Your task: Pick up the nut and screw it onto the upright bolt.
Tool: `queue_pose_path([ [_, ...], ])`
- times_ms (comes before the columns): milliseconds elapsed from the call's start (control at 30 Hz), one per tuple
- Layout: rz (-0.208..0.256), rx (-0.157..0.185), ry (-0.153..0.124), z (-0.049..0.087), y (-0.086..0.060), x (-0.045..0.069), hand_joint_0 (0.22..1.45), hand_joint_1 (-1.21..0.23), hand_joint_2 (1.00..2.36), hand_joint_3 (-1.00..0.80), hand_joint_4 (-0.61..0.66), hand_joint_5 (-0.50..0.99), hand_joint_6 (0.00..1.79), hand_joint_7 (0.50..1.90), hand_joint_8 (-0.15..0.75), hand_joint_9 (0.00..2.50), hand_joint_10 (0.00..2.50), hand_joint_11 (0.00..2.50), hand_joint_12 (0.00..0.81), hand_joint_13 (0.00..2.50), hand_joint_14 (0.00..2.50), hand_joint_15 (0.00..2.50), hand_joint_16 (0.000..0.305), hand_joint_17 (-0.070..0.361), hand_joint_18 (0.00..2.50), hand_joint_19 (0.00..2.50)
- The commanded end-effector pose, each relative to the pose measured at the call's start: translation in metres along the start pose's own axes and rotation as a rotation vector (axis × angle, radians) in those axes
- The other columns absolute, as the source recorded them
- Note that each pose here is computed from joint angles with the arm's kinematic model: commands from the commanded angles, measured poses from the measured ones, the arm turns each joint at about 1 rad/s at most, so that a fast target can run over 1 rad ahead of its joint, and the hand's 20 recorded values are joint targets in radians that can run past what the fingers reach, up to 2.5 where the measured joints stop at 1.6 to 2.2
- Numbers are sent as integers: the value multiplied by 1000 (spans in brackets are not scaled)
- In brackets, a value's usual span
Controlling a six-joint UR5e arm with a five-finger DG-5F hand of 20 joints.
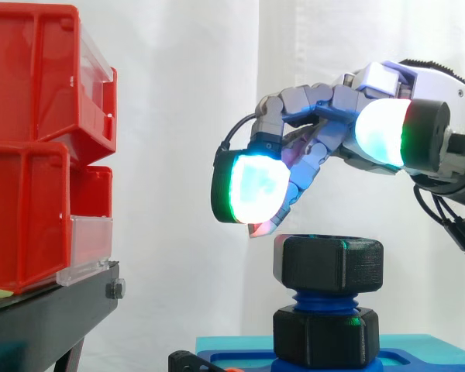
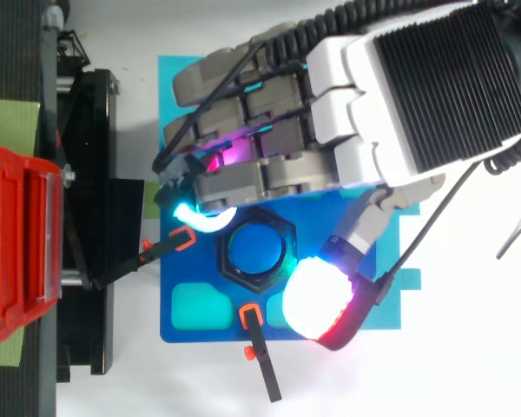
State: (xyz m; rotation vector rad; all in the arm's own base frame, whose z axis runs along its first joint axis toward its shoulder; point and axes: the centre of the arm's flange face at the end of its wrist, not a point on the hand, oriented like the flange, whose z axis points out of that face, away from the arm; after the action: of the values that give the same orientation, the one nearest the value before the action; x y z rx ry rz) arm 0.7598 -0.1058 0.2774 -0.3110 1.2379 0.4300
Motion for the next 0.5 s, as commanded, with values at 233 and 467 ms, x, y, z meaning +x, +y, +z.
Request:
queue_pose_path([
  [233, 104, -14, 3, 2, 5, 39, 510, -205, 1000, -500, 232, -10, 505, 1047, 206, 1087, 0, 0, 162, 822, 0, 0, 21, 47, 628, 199],
  [467, 118, -7, 16, 1, 5, 40, 510, -205, 1000, -500, 228, -10, 505, 1059, 206, 1082, 0, 0, 165, 837, 0, 0, 21, 47, 639, 205],
])
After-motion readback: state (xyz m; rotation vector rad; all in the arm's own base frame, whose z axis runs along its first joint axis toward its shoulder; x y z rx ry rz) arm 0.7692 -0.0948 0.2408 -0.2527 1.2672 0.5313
